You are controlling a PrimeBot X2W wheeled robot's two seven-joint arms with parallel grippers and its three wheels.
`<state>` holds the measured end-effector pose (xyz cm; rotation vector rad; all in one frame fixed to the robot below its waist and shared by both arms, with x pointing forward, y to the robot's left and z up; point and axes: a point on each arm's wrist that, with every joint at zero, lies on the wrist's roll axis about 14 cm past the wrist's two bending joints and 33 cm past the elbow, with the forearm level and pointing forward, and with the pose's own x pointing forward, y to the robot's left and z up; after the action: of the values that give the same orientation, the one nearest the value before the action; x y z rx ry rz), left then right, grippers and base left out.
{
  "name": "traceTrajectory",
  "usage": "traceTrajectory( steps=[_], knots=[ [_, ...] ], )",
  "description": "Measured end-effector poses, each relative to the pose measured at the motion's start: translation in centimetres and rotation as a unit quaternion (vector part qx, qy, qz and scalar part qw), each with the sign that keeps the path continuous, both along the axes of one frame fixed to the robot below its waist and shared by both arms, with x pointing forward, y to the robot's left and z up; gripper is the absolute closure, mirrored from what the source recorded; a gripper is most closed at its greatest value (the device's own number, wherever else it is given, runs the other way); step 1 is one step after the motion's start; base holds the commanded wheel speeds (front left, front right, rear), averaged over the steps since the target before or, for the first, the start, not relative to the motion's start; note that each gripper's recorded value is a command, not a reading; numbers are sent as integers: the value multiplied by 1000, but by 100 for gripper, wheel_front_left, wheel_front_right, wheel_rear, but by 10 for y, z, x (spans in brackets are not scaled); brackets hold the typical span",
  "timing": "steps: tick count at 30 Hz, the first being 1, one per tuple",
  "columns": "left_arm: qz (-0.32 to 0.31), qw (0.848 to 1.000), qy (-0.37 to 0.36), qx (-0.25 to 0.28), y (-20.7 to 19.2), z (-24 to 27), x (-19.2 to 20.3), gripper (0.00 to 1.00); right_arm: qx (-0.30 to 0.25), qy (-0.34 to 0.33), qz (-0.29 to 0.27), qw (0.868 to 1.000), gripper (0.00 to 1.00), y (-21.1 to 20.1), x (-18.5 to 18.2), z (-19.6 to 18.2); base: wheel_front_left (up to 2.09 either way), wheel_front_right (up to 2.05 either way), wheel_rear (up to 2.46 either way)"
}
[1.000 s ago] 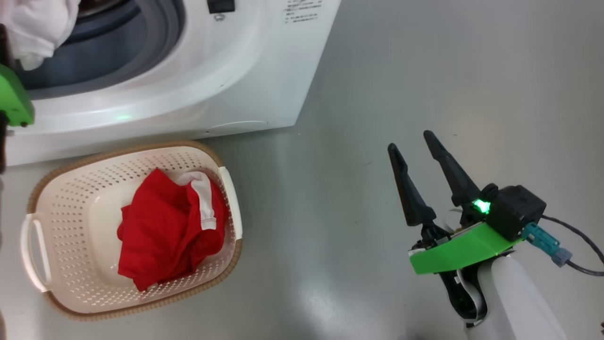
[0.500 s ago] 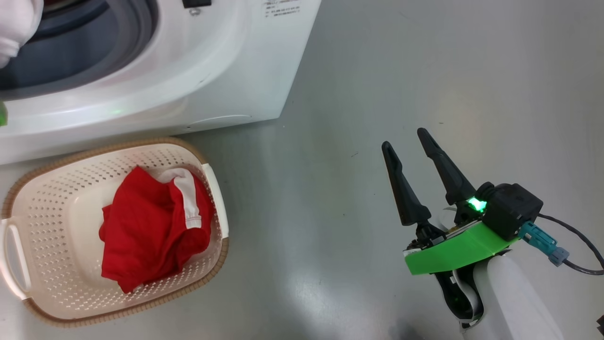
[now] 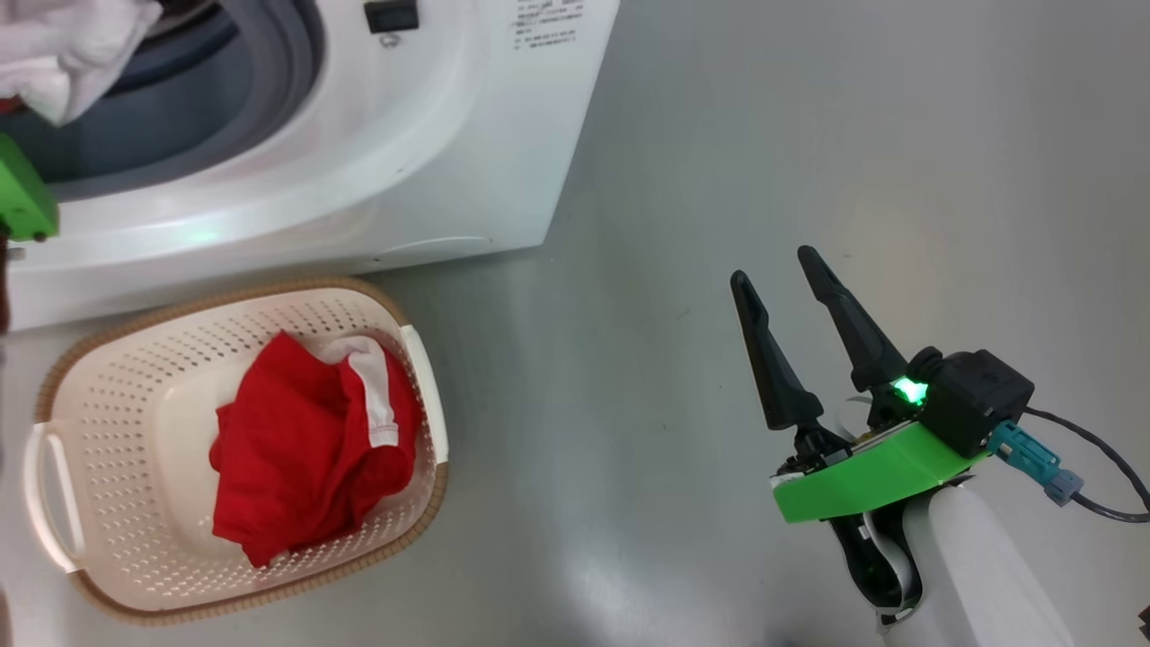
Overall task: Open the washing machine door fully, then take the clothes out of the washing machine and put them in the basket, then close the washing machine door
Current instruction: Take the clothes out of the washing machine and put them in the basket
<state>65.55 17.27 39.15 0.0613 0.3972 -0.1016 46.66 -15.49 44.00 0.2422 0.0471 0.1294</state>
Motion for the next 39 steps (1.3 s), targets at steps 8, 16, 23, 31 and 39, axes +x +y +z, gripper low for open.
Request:
traceTrajectory(
  steps=[8,16,23,31,39],
  knots=[
    [8,997,-44,-56,-2,22,-17,100,-2,-18,1,1000,0,2,-1,15,0,0,0],
    [15,986,-109,-123,-6,64,-32,100,0,-23,7,1000,0,7,-12,24,0,0,0],
    [11,973,-172,-153,-1,98,-51,100,2,-38,11,999,0,11,-10,34,0,0,0],
    [13,955,-240,-171,10,137,-70,100,7,-36,22,999,0,20,-13,34,0,0,0],
    [13,932,-311,-184,16,178,-95,100,4,-44,27,999,0,24,-15,40,0,0,0]
  ],
)
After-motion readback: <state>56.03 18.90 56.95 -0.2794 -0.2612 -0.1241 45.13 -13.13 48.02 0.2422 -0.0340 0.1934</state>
